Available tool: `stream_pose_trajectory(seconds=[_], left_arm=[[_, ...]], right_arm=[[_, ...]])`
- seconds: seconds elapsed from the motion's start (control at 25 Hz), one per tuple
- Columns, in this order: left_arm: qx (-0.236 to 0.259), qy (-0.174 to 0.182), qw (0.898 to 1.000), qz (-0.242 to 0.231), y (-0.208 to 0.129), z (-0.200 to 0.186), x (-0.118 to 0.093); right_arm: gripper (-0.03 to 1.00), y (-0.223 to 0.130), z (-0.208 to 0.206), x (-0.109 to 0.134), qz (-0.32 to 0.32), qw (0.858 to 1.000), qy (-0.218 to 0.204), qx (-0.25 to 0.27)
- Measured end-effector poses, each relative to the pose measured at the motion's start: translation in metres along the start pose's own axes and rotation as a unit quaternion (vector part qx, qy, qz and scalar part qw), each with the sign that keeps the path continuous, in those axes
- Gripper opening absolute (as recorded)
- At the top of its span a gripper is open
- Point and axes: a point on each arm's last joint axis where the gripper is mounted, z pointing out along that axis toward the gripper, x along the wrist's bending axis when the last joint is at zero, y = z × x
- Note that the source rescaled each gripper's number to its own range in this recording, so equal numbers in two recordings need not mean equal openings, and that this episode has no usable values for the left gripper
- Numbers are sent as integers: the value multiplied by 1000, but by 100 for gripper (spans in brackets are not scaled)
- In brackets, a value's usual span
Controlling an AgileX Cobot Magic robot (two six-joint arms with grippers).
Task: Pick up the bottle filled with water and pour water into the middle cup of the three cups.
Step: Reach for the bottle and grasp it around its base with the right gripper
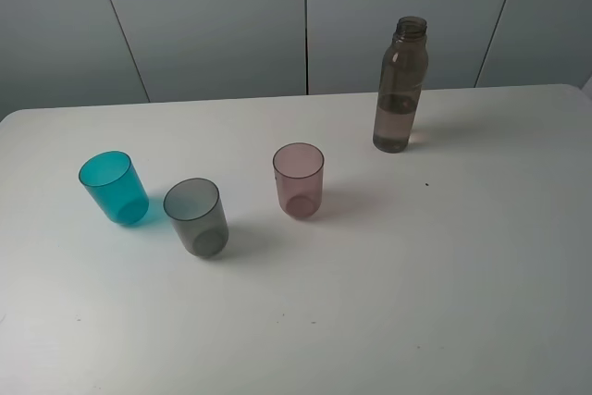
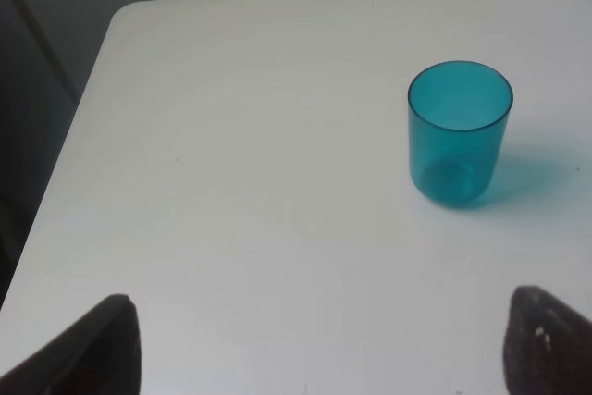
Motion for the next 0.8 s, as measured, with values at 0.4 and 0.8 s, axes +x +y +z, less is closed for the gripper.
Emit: stream_pose_trajectory(seconds=[0.4,0.8], left_arm=[[0,0,1000,1,0,0,0],[0,0,1000,0,0,0,0]], right_arm=[[100,0,0,0,0,1000,0,0],[100,0,0,0,0,1000,0,0]])
